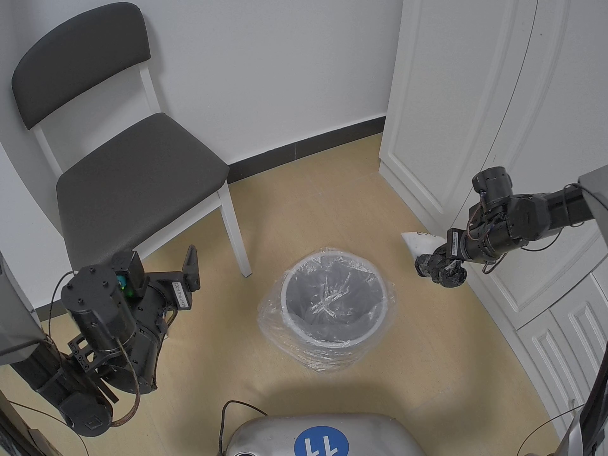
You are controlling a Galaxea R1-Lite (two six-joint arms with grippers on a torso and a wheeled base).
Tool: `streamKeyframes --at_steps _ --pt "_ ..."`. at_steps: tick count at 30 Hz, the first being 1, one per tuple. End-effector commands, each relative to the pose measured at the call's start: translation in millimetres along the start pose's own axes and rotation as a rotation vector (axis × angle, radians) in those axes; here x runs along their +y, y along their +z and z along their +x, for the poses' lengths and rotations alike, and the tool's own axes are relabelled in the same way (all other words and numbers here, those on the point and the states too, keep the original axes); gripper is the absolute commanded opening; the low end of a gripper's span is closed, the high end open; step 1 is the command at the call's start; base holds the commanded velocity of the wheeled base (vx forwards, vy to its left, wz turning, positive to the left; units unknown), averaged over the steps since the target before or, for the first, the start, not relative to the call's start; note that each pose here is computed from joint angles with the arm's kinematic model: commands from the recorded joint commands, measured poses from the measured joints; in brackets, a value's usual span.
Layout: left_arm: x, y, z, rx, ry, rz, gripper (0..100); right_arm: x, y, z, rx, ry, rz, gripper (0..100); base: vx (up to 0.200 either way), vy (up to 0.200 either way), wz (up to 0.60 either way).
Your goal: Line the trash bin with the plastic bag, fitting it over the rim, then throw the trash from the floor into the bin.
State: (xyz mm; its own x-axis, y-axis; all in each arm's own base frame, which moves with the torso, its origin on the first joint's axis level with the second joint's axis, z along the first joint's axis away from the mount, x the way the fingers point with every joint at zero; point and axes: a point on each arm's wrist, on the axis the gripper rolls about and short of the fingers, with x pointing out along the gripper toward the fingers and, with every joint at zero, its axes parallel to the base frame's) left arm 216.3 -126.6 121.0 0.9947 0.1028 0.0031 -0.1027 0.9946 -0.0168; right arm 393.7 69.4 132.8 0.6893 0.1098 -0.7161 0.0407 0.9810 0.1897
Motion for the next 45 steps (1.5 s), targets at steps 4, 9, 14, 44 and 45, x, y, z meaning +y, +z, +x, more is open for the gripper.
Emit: streamKeyframes --at_steps 4,9,14,44,45 --pt "7 21 -10 -0.065 0.010 0.007 100 43 -19 -104 -0.220 0.176 -0.170 0 0.000 0.000 0.00" --pt "10 28 -14 -0.088 0.014 -0.001 100 71 -40 -120 -0.238 0.265 -0.222 0 0.000 0.000 0.00" --pt "14 29 -15 -0.089 0.024 0.019 100 93 -50 -111 -0.235 0.335 -0.206 0 0.000 0.000 0.00" --pt "18 36 -17 -0.111 0.038 0.037 100 156 -28 -21 0.145 0.334 0.216 0 0.000 0.000 0.00" --pt "18 36 -17 -0.111 0.038 0.037 100 156 -30 -17 0.153 0.327 0.212 0 0.000 0.000 0.00"
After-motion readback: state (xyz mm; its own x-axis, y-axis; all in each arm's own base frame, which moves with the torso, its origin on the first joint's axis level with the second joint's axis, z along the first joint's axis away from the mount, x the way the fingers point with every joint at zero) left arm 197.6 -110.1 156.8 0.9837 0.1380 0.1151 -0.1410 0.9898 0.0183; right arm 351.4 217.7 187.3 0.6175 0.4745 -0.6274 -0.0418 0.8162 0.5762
